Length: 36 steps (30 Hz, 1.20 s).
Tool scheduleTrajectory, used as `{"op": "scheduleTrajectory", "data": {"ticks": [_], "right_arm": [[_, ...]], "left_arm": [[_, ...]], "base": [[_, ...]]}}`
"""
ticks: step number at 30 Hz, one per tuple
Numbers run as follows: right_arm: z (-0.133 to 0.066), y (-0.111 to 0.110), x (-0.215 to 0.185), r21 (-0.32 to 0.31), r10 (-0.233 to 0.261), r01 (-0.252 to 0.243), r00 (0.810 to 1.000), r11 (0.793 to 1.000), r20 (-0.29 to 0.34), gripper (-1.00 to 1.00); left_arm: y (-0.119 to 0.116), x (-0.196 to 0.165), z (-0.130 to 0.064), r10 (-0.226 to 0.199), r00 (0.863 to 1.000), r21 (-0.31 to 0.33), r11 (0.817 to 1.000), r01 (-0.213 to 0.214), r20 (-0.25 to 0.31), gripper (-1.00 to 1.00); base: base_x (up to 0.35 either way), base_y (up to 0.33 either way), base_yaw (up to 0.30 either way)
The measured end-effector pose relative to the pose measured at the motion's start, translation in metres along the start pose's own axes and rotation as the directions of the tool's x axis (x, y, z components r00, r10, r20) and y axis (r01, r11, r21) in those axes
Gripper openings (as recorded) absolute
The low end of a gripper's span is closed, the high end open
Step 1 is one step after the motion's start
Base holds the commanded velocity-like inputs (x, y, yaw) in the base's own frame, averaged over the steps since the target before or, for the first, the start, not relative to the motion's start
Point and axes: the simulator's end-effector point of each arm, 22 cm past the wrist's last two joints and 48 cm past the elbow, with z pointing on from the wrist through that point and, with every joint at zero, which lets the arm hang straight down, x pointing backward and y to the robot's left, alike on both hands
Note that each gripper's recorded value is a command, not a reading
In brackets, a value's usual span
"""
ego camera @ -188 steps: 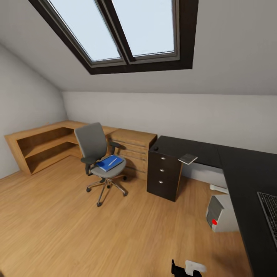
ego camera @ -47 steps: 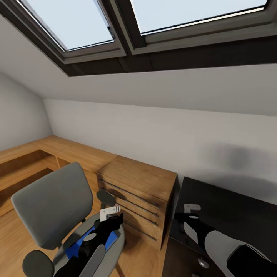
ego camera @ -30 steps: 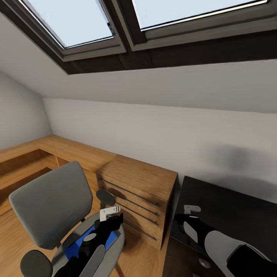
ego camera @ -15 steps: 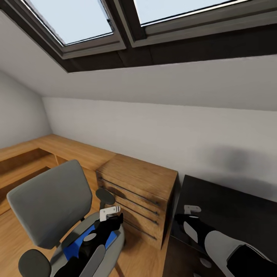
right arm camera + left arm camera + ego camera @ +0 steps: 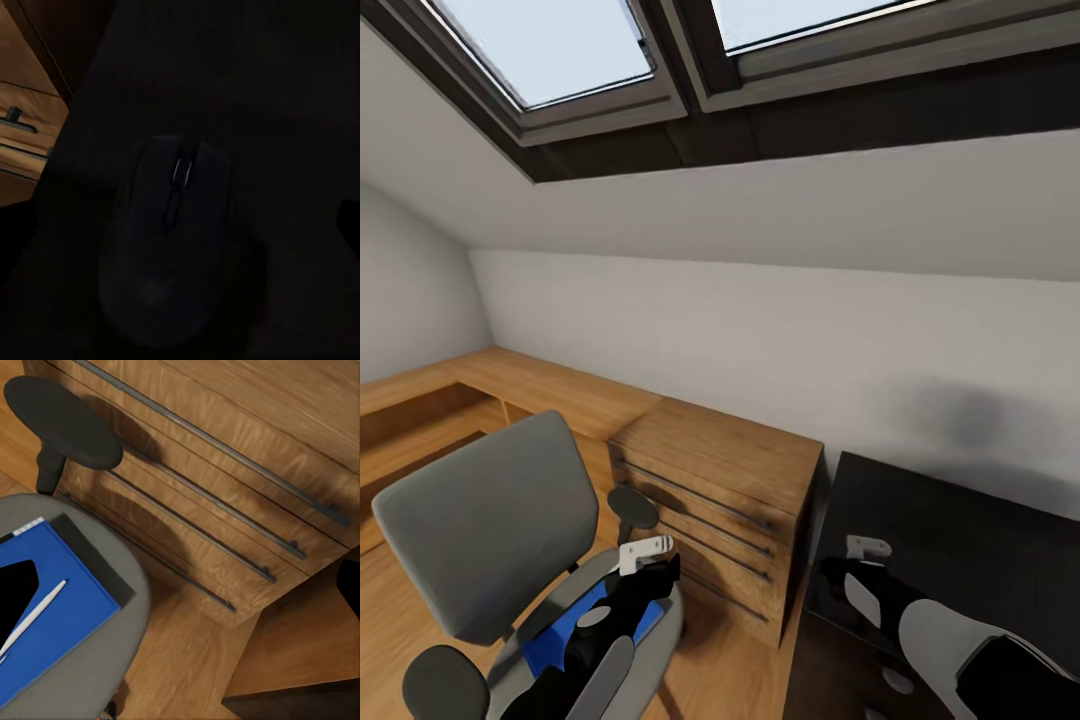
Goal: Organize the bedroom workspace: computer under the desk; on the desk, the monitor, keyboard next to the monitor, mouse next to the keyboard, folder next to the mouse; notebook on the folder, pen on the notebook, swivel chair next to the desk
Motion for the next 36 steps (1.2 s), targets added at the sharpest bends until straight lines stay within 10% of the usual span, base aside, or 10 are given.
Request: {"op": "scheduleTrajectory", "data": {"ticks": [36], "right_arm": [[0.026,0.002,0.022,-0.001,0.012,-0.012,1.000,1.000,-0.015,1.00]], "left_arm": [[0.006,0.024,0.020,-0.004,1.000,0.002,1.000,0.004,-0.002,1.00]], "base": [[0.000,0.000,0.000]]}}
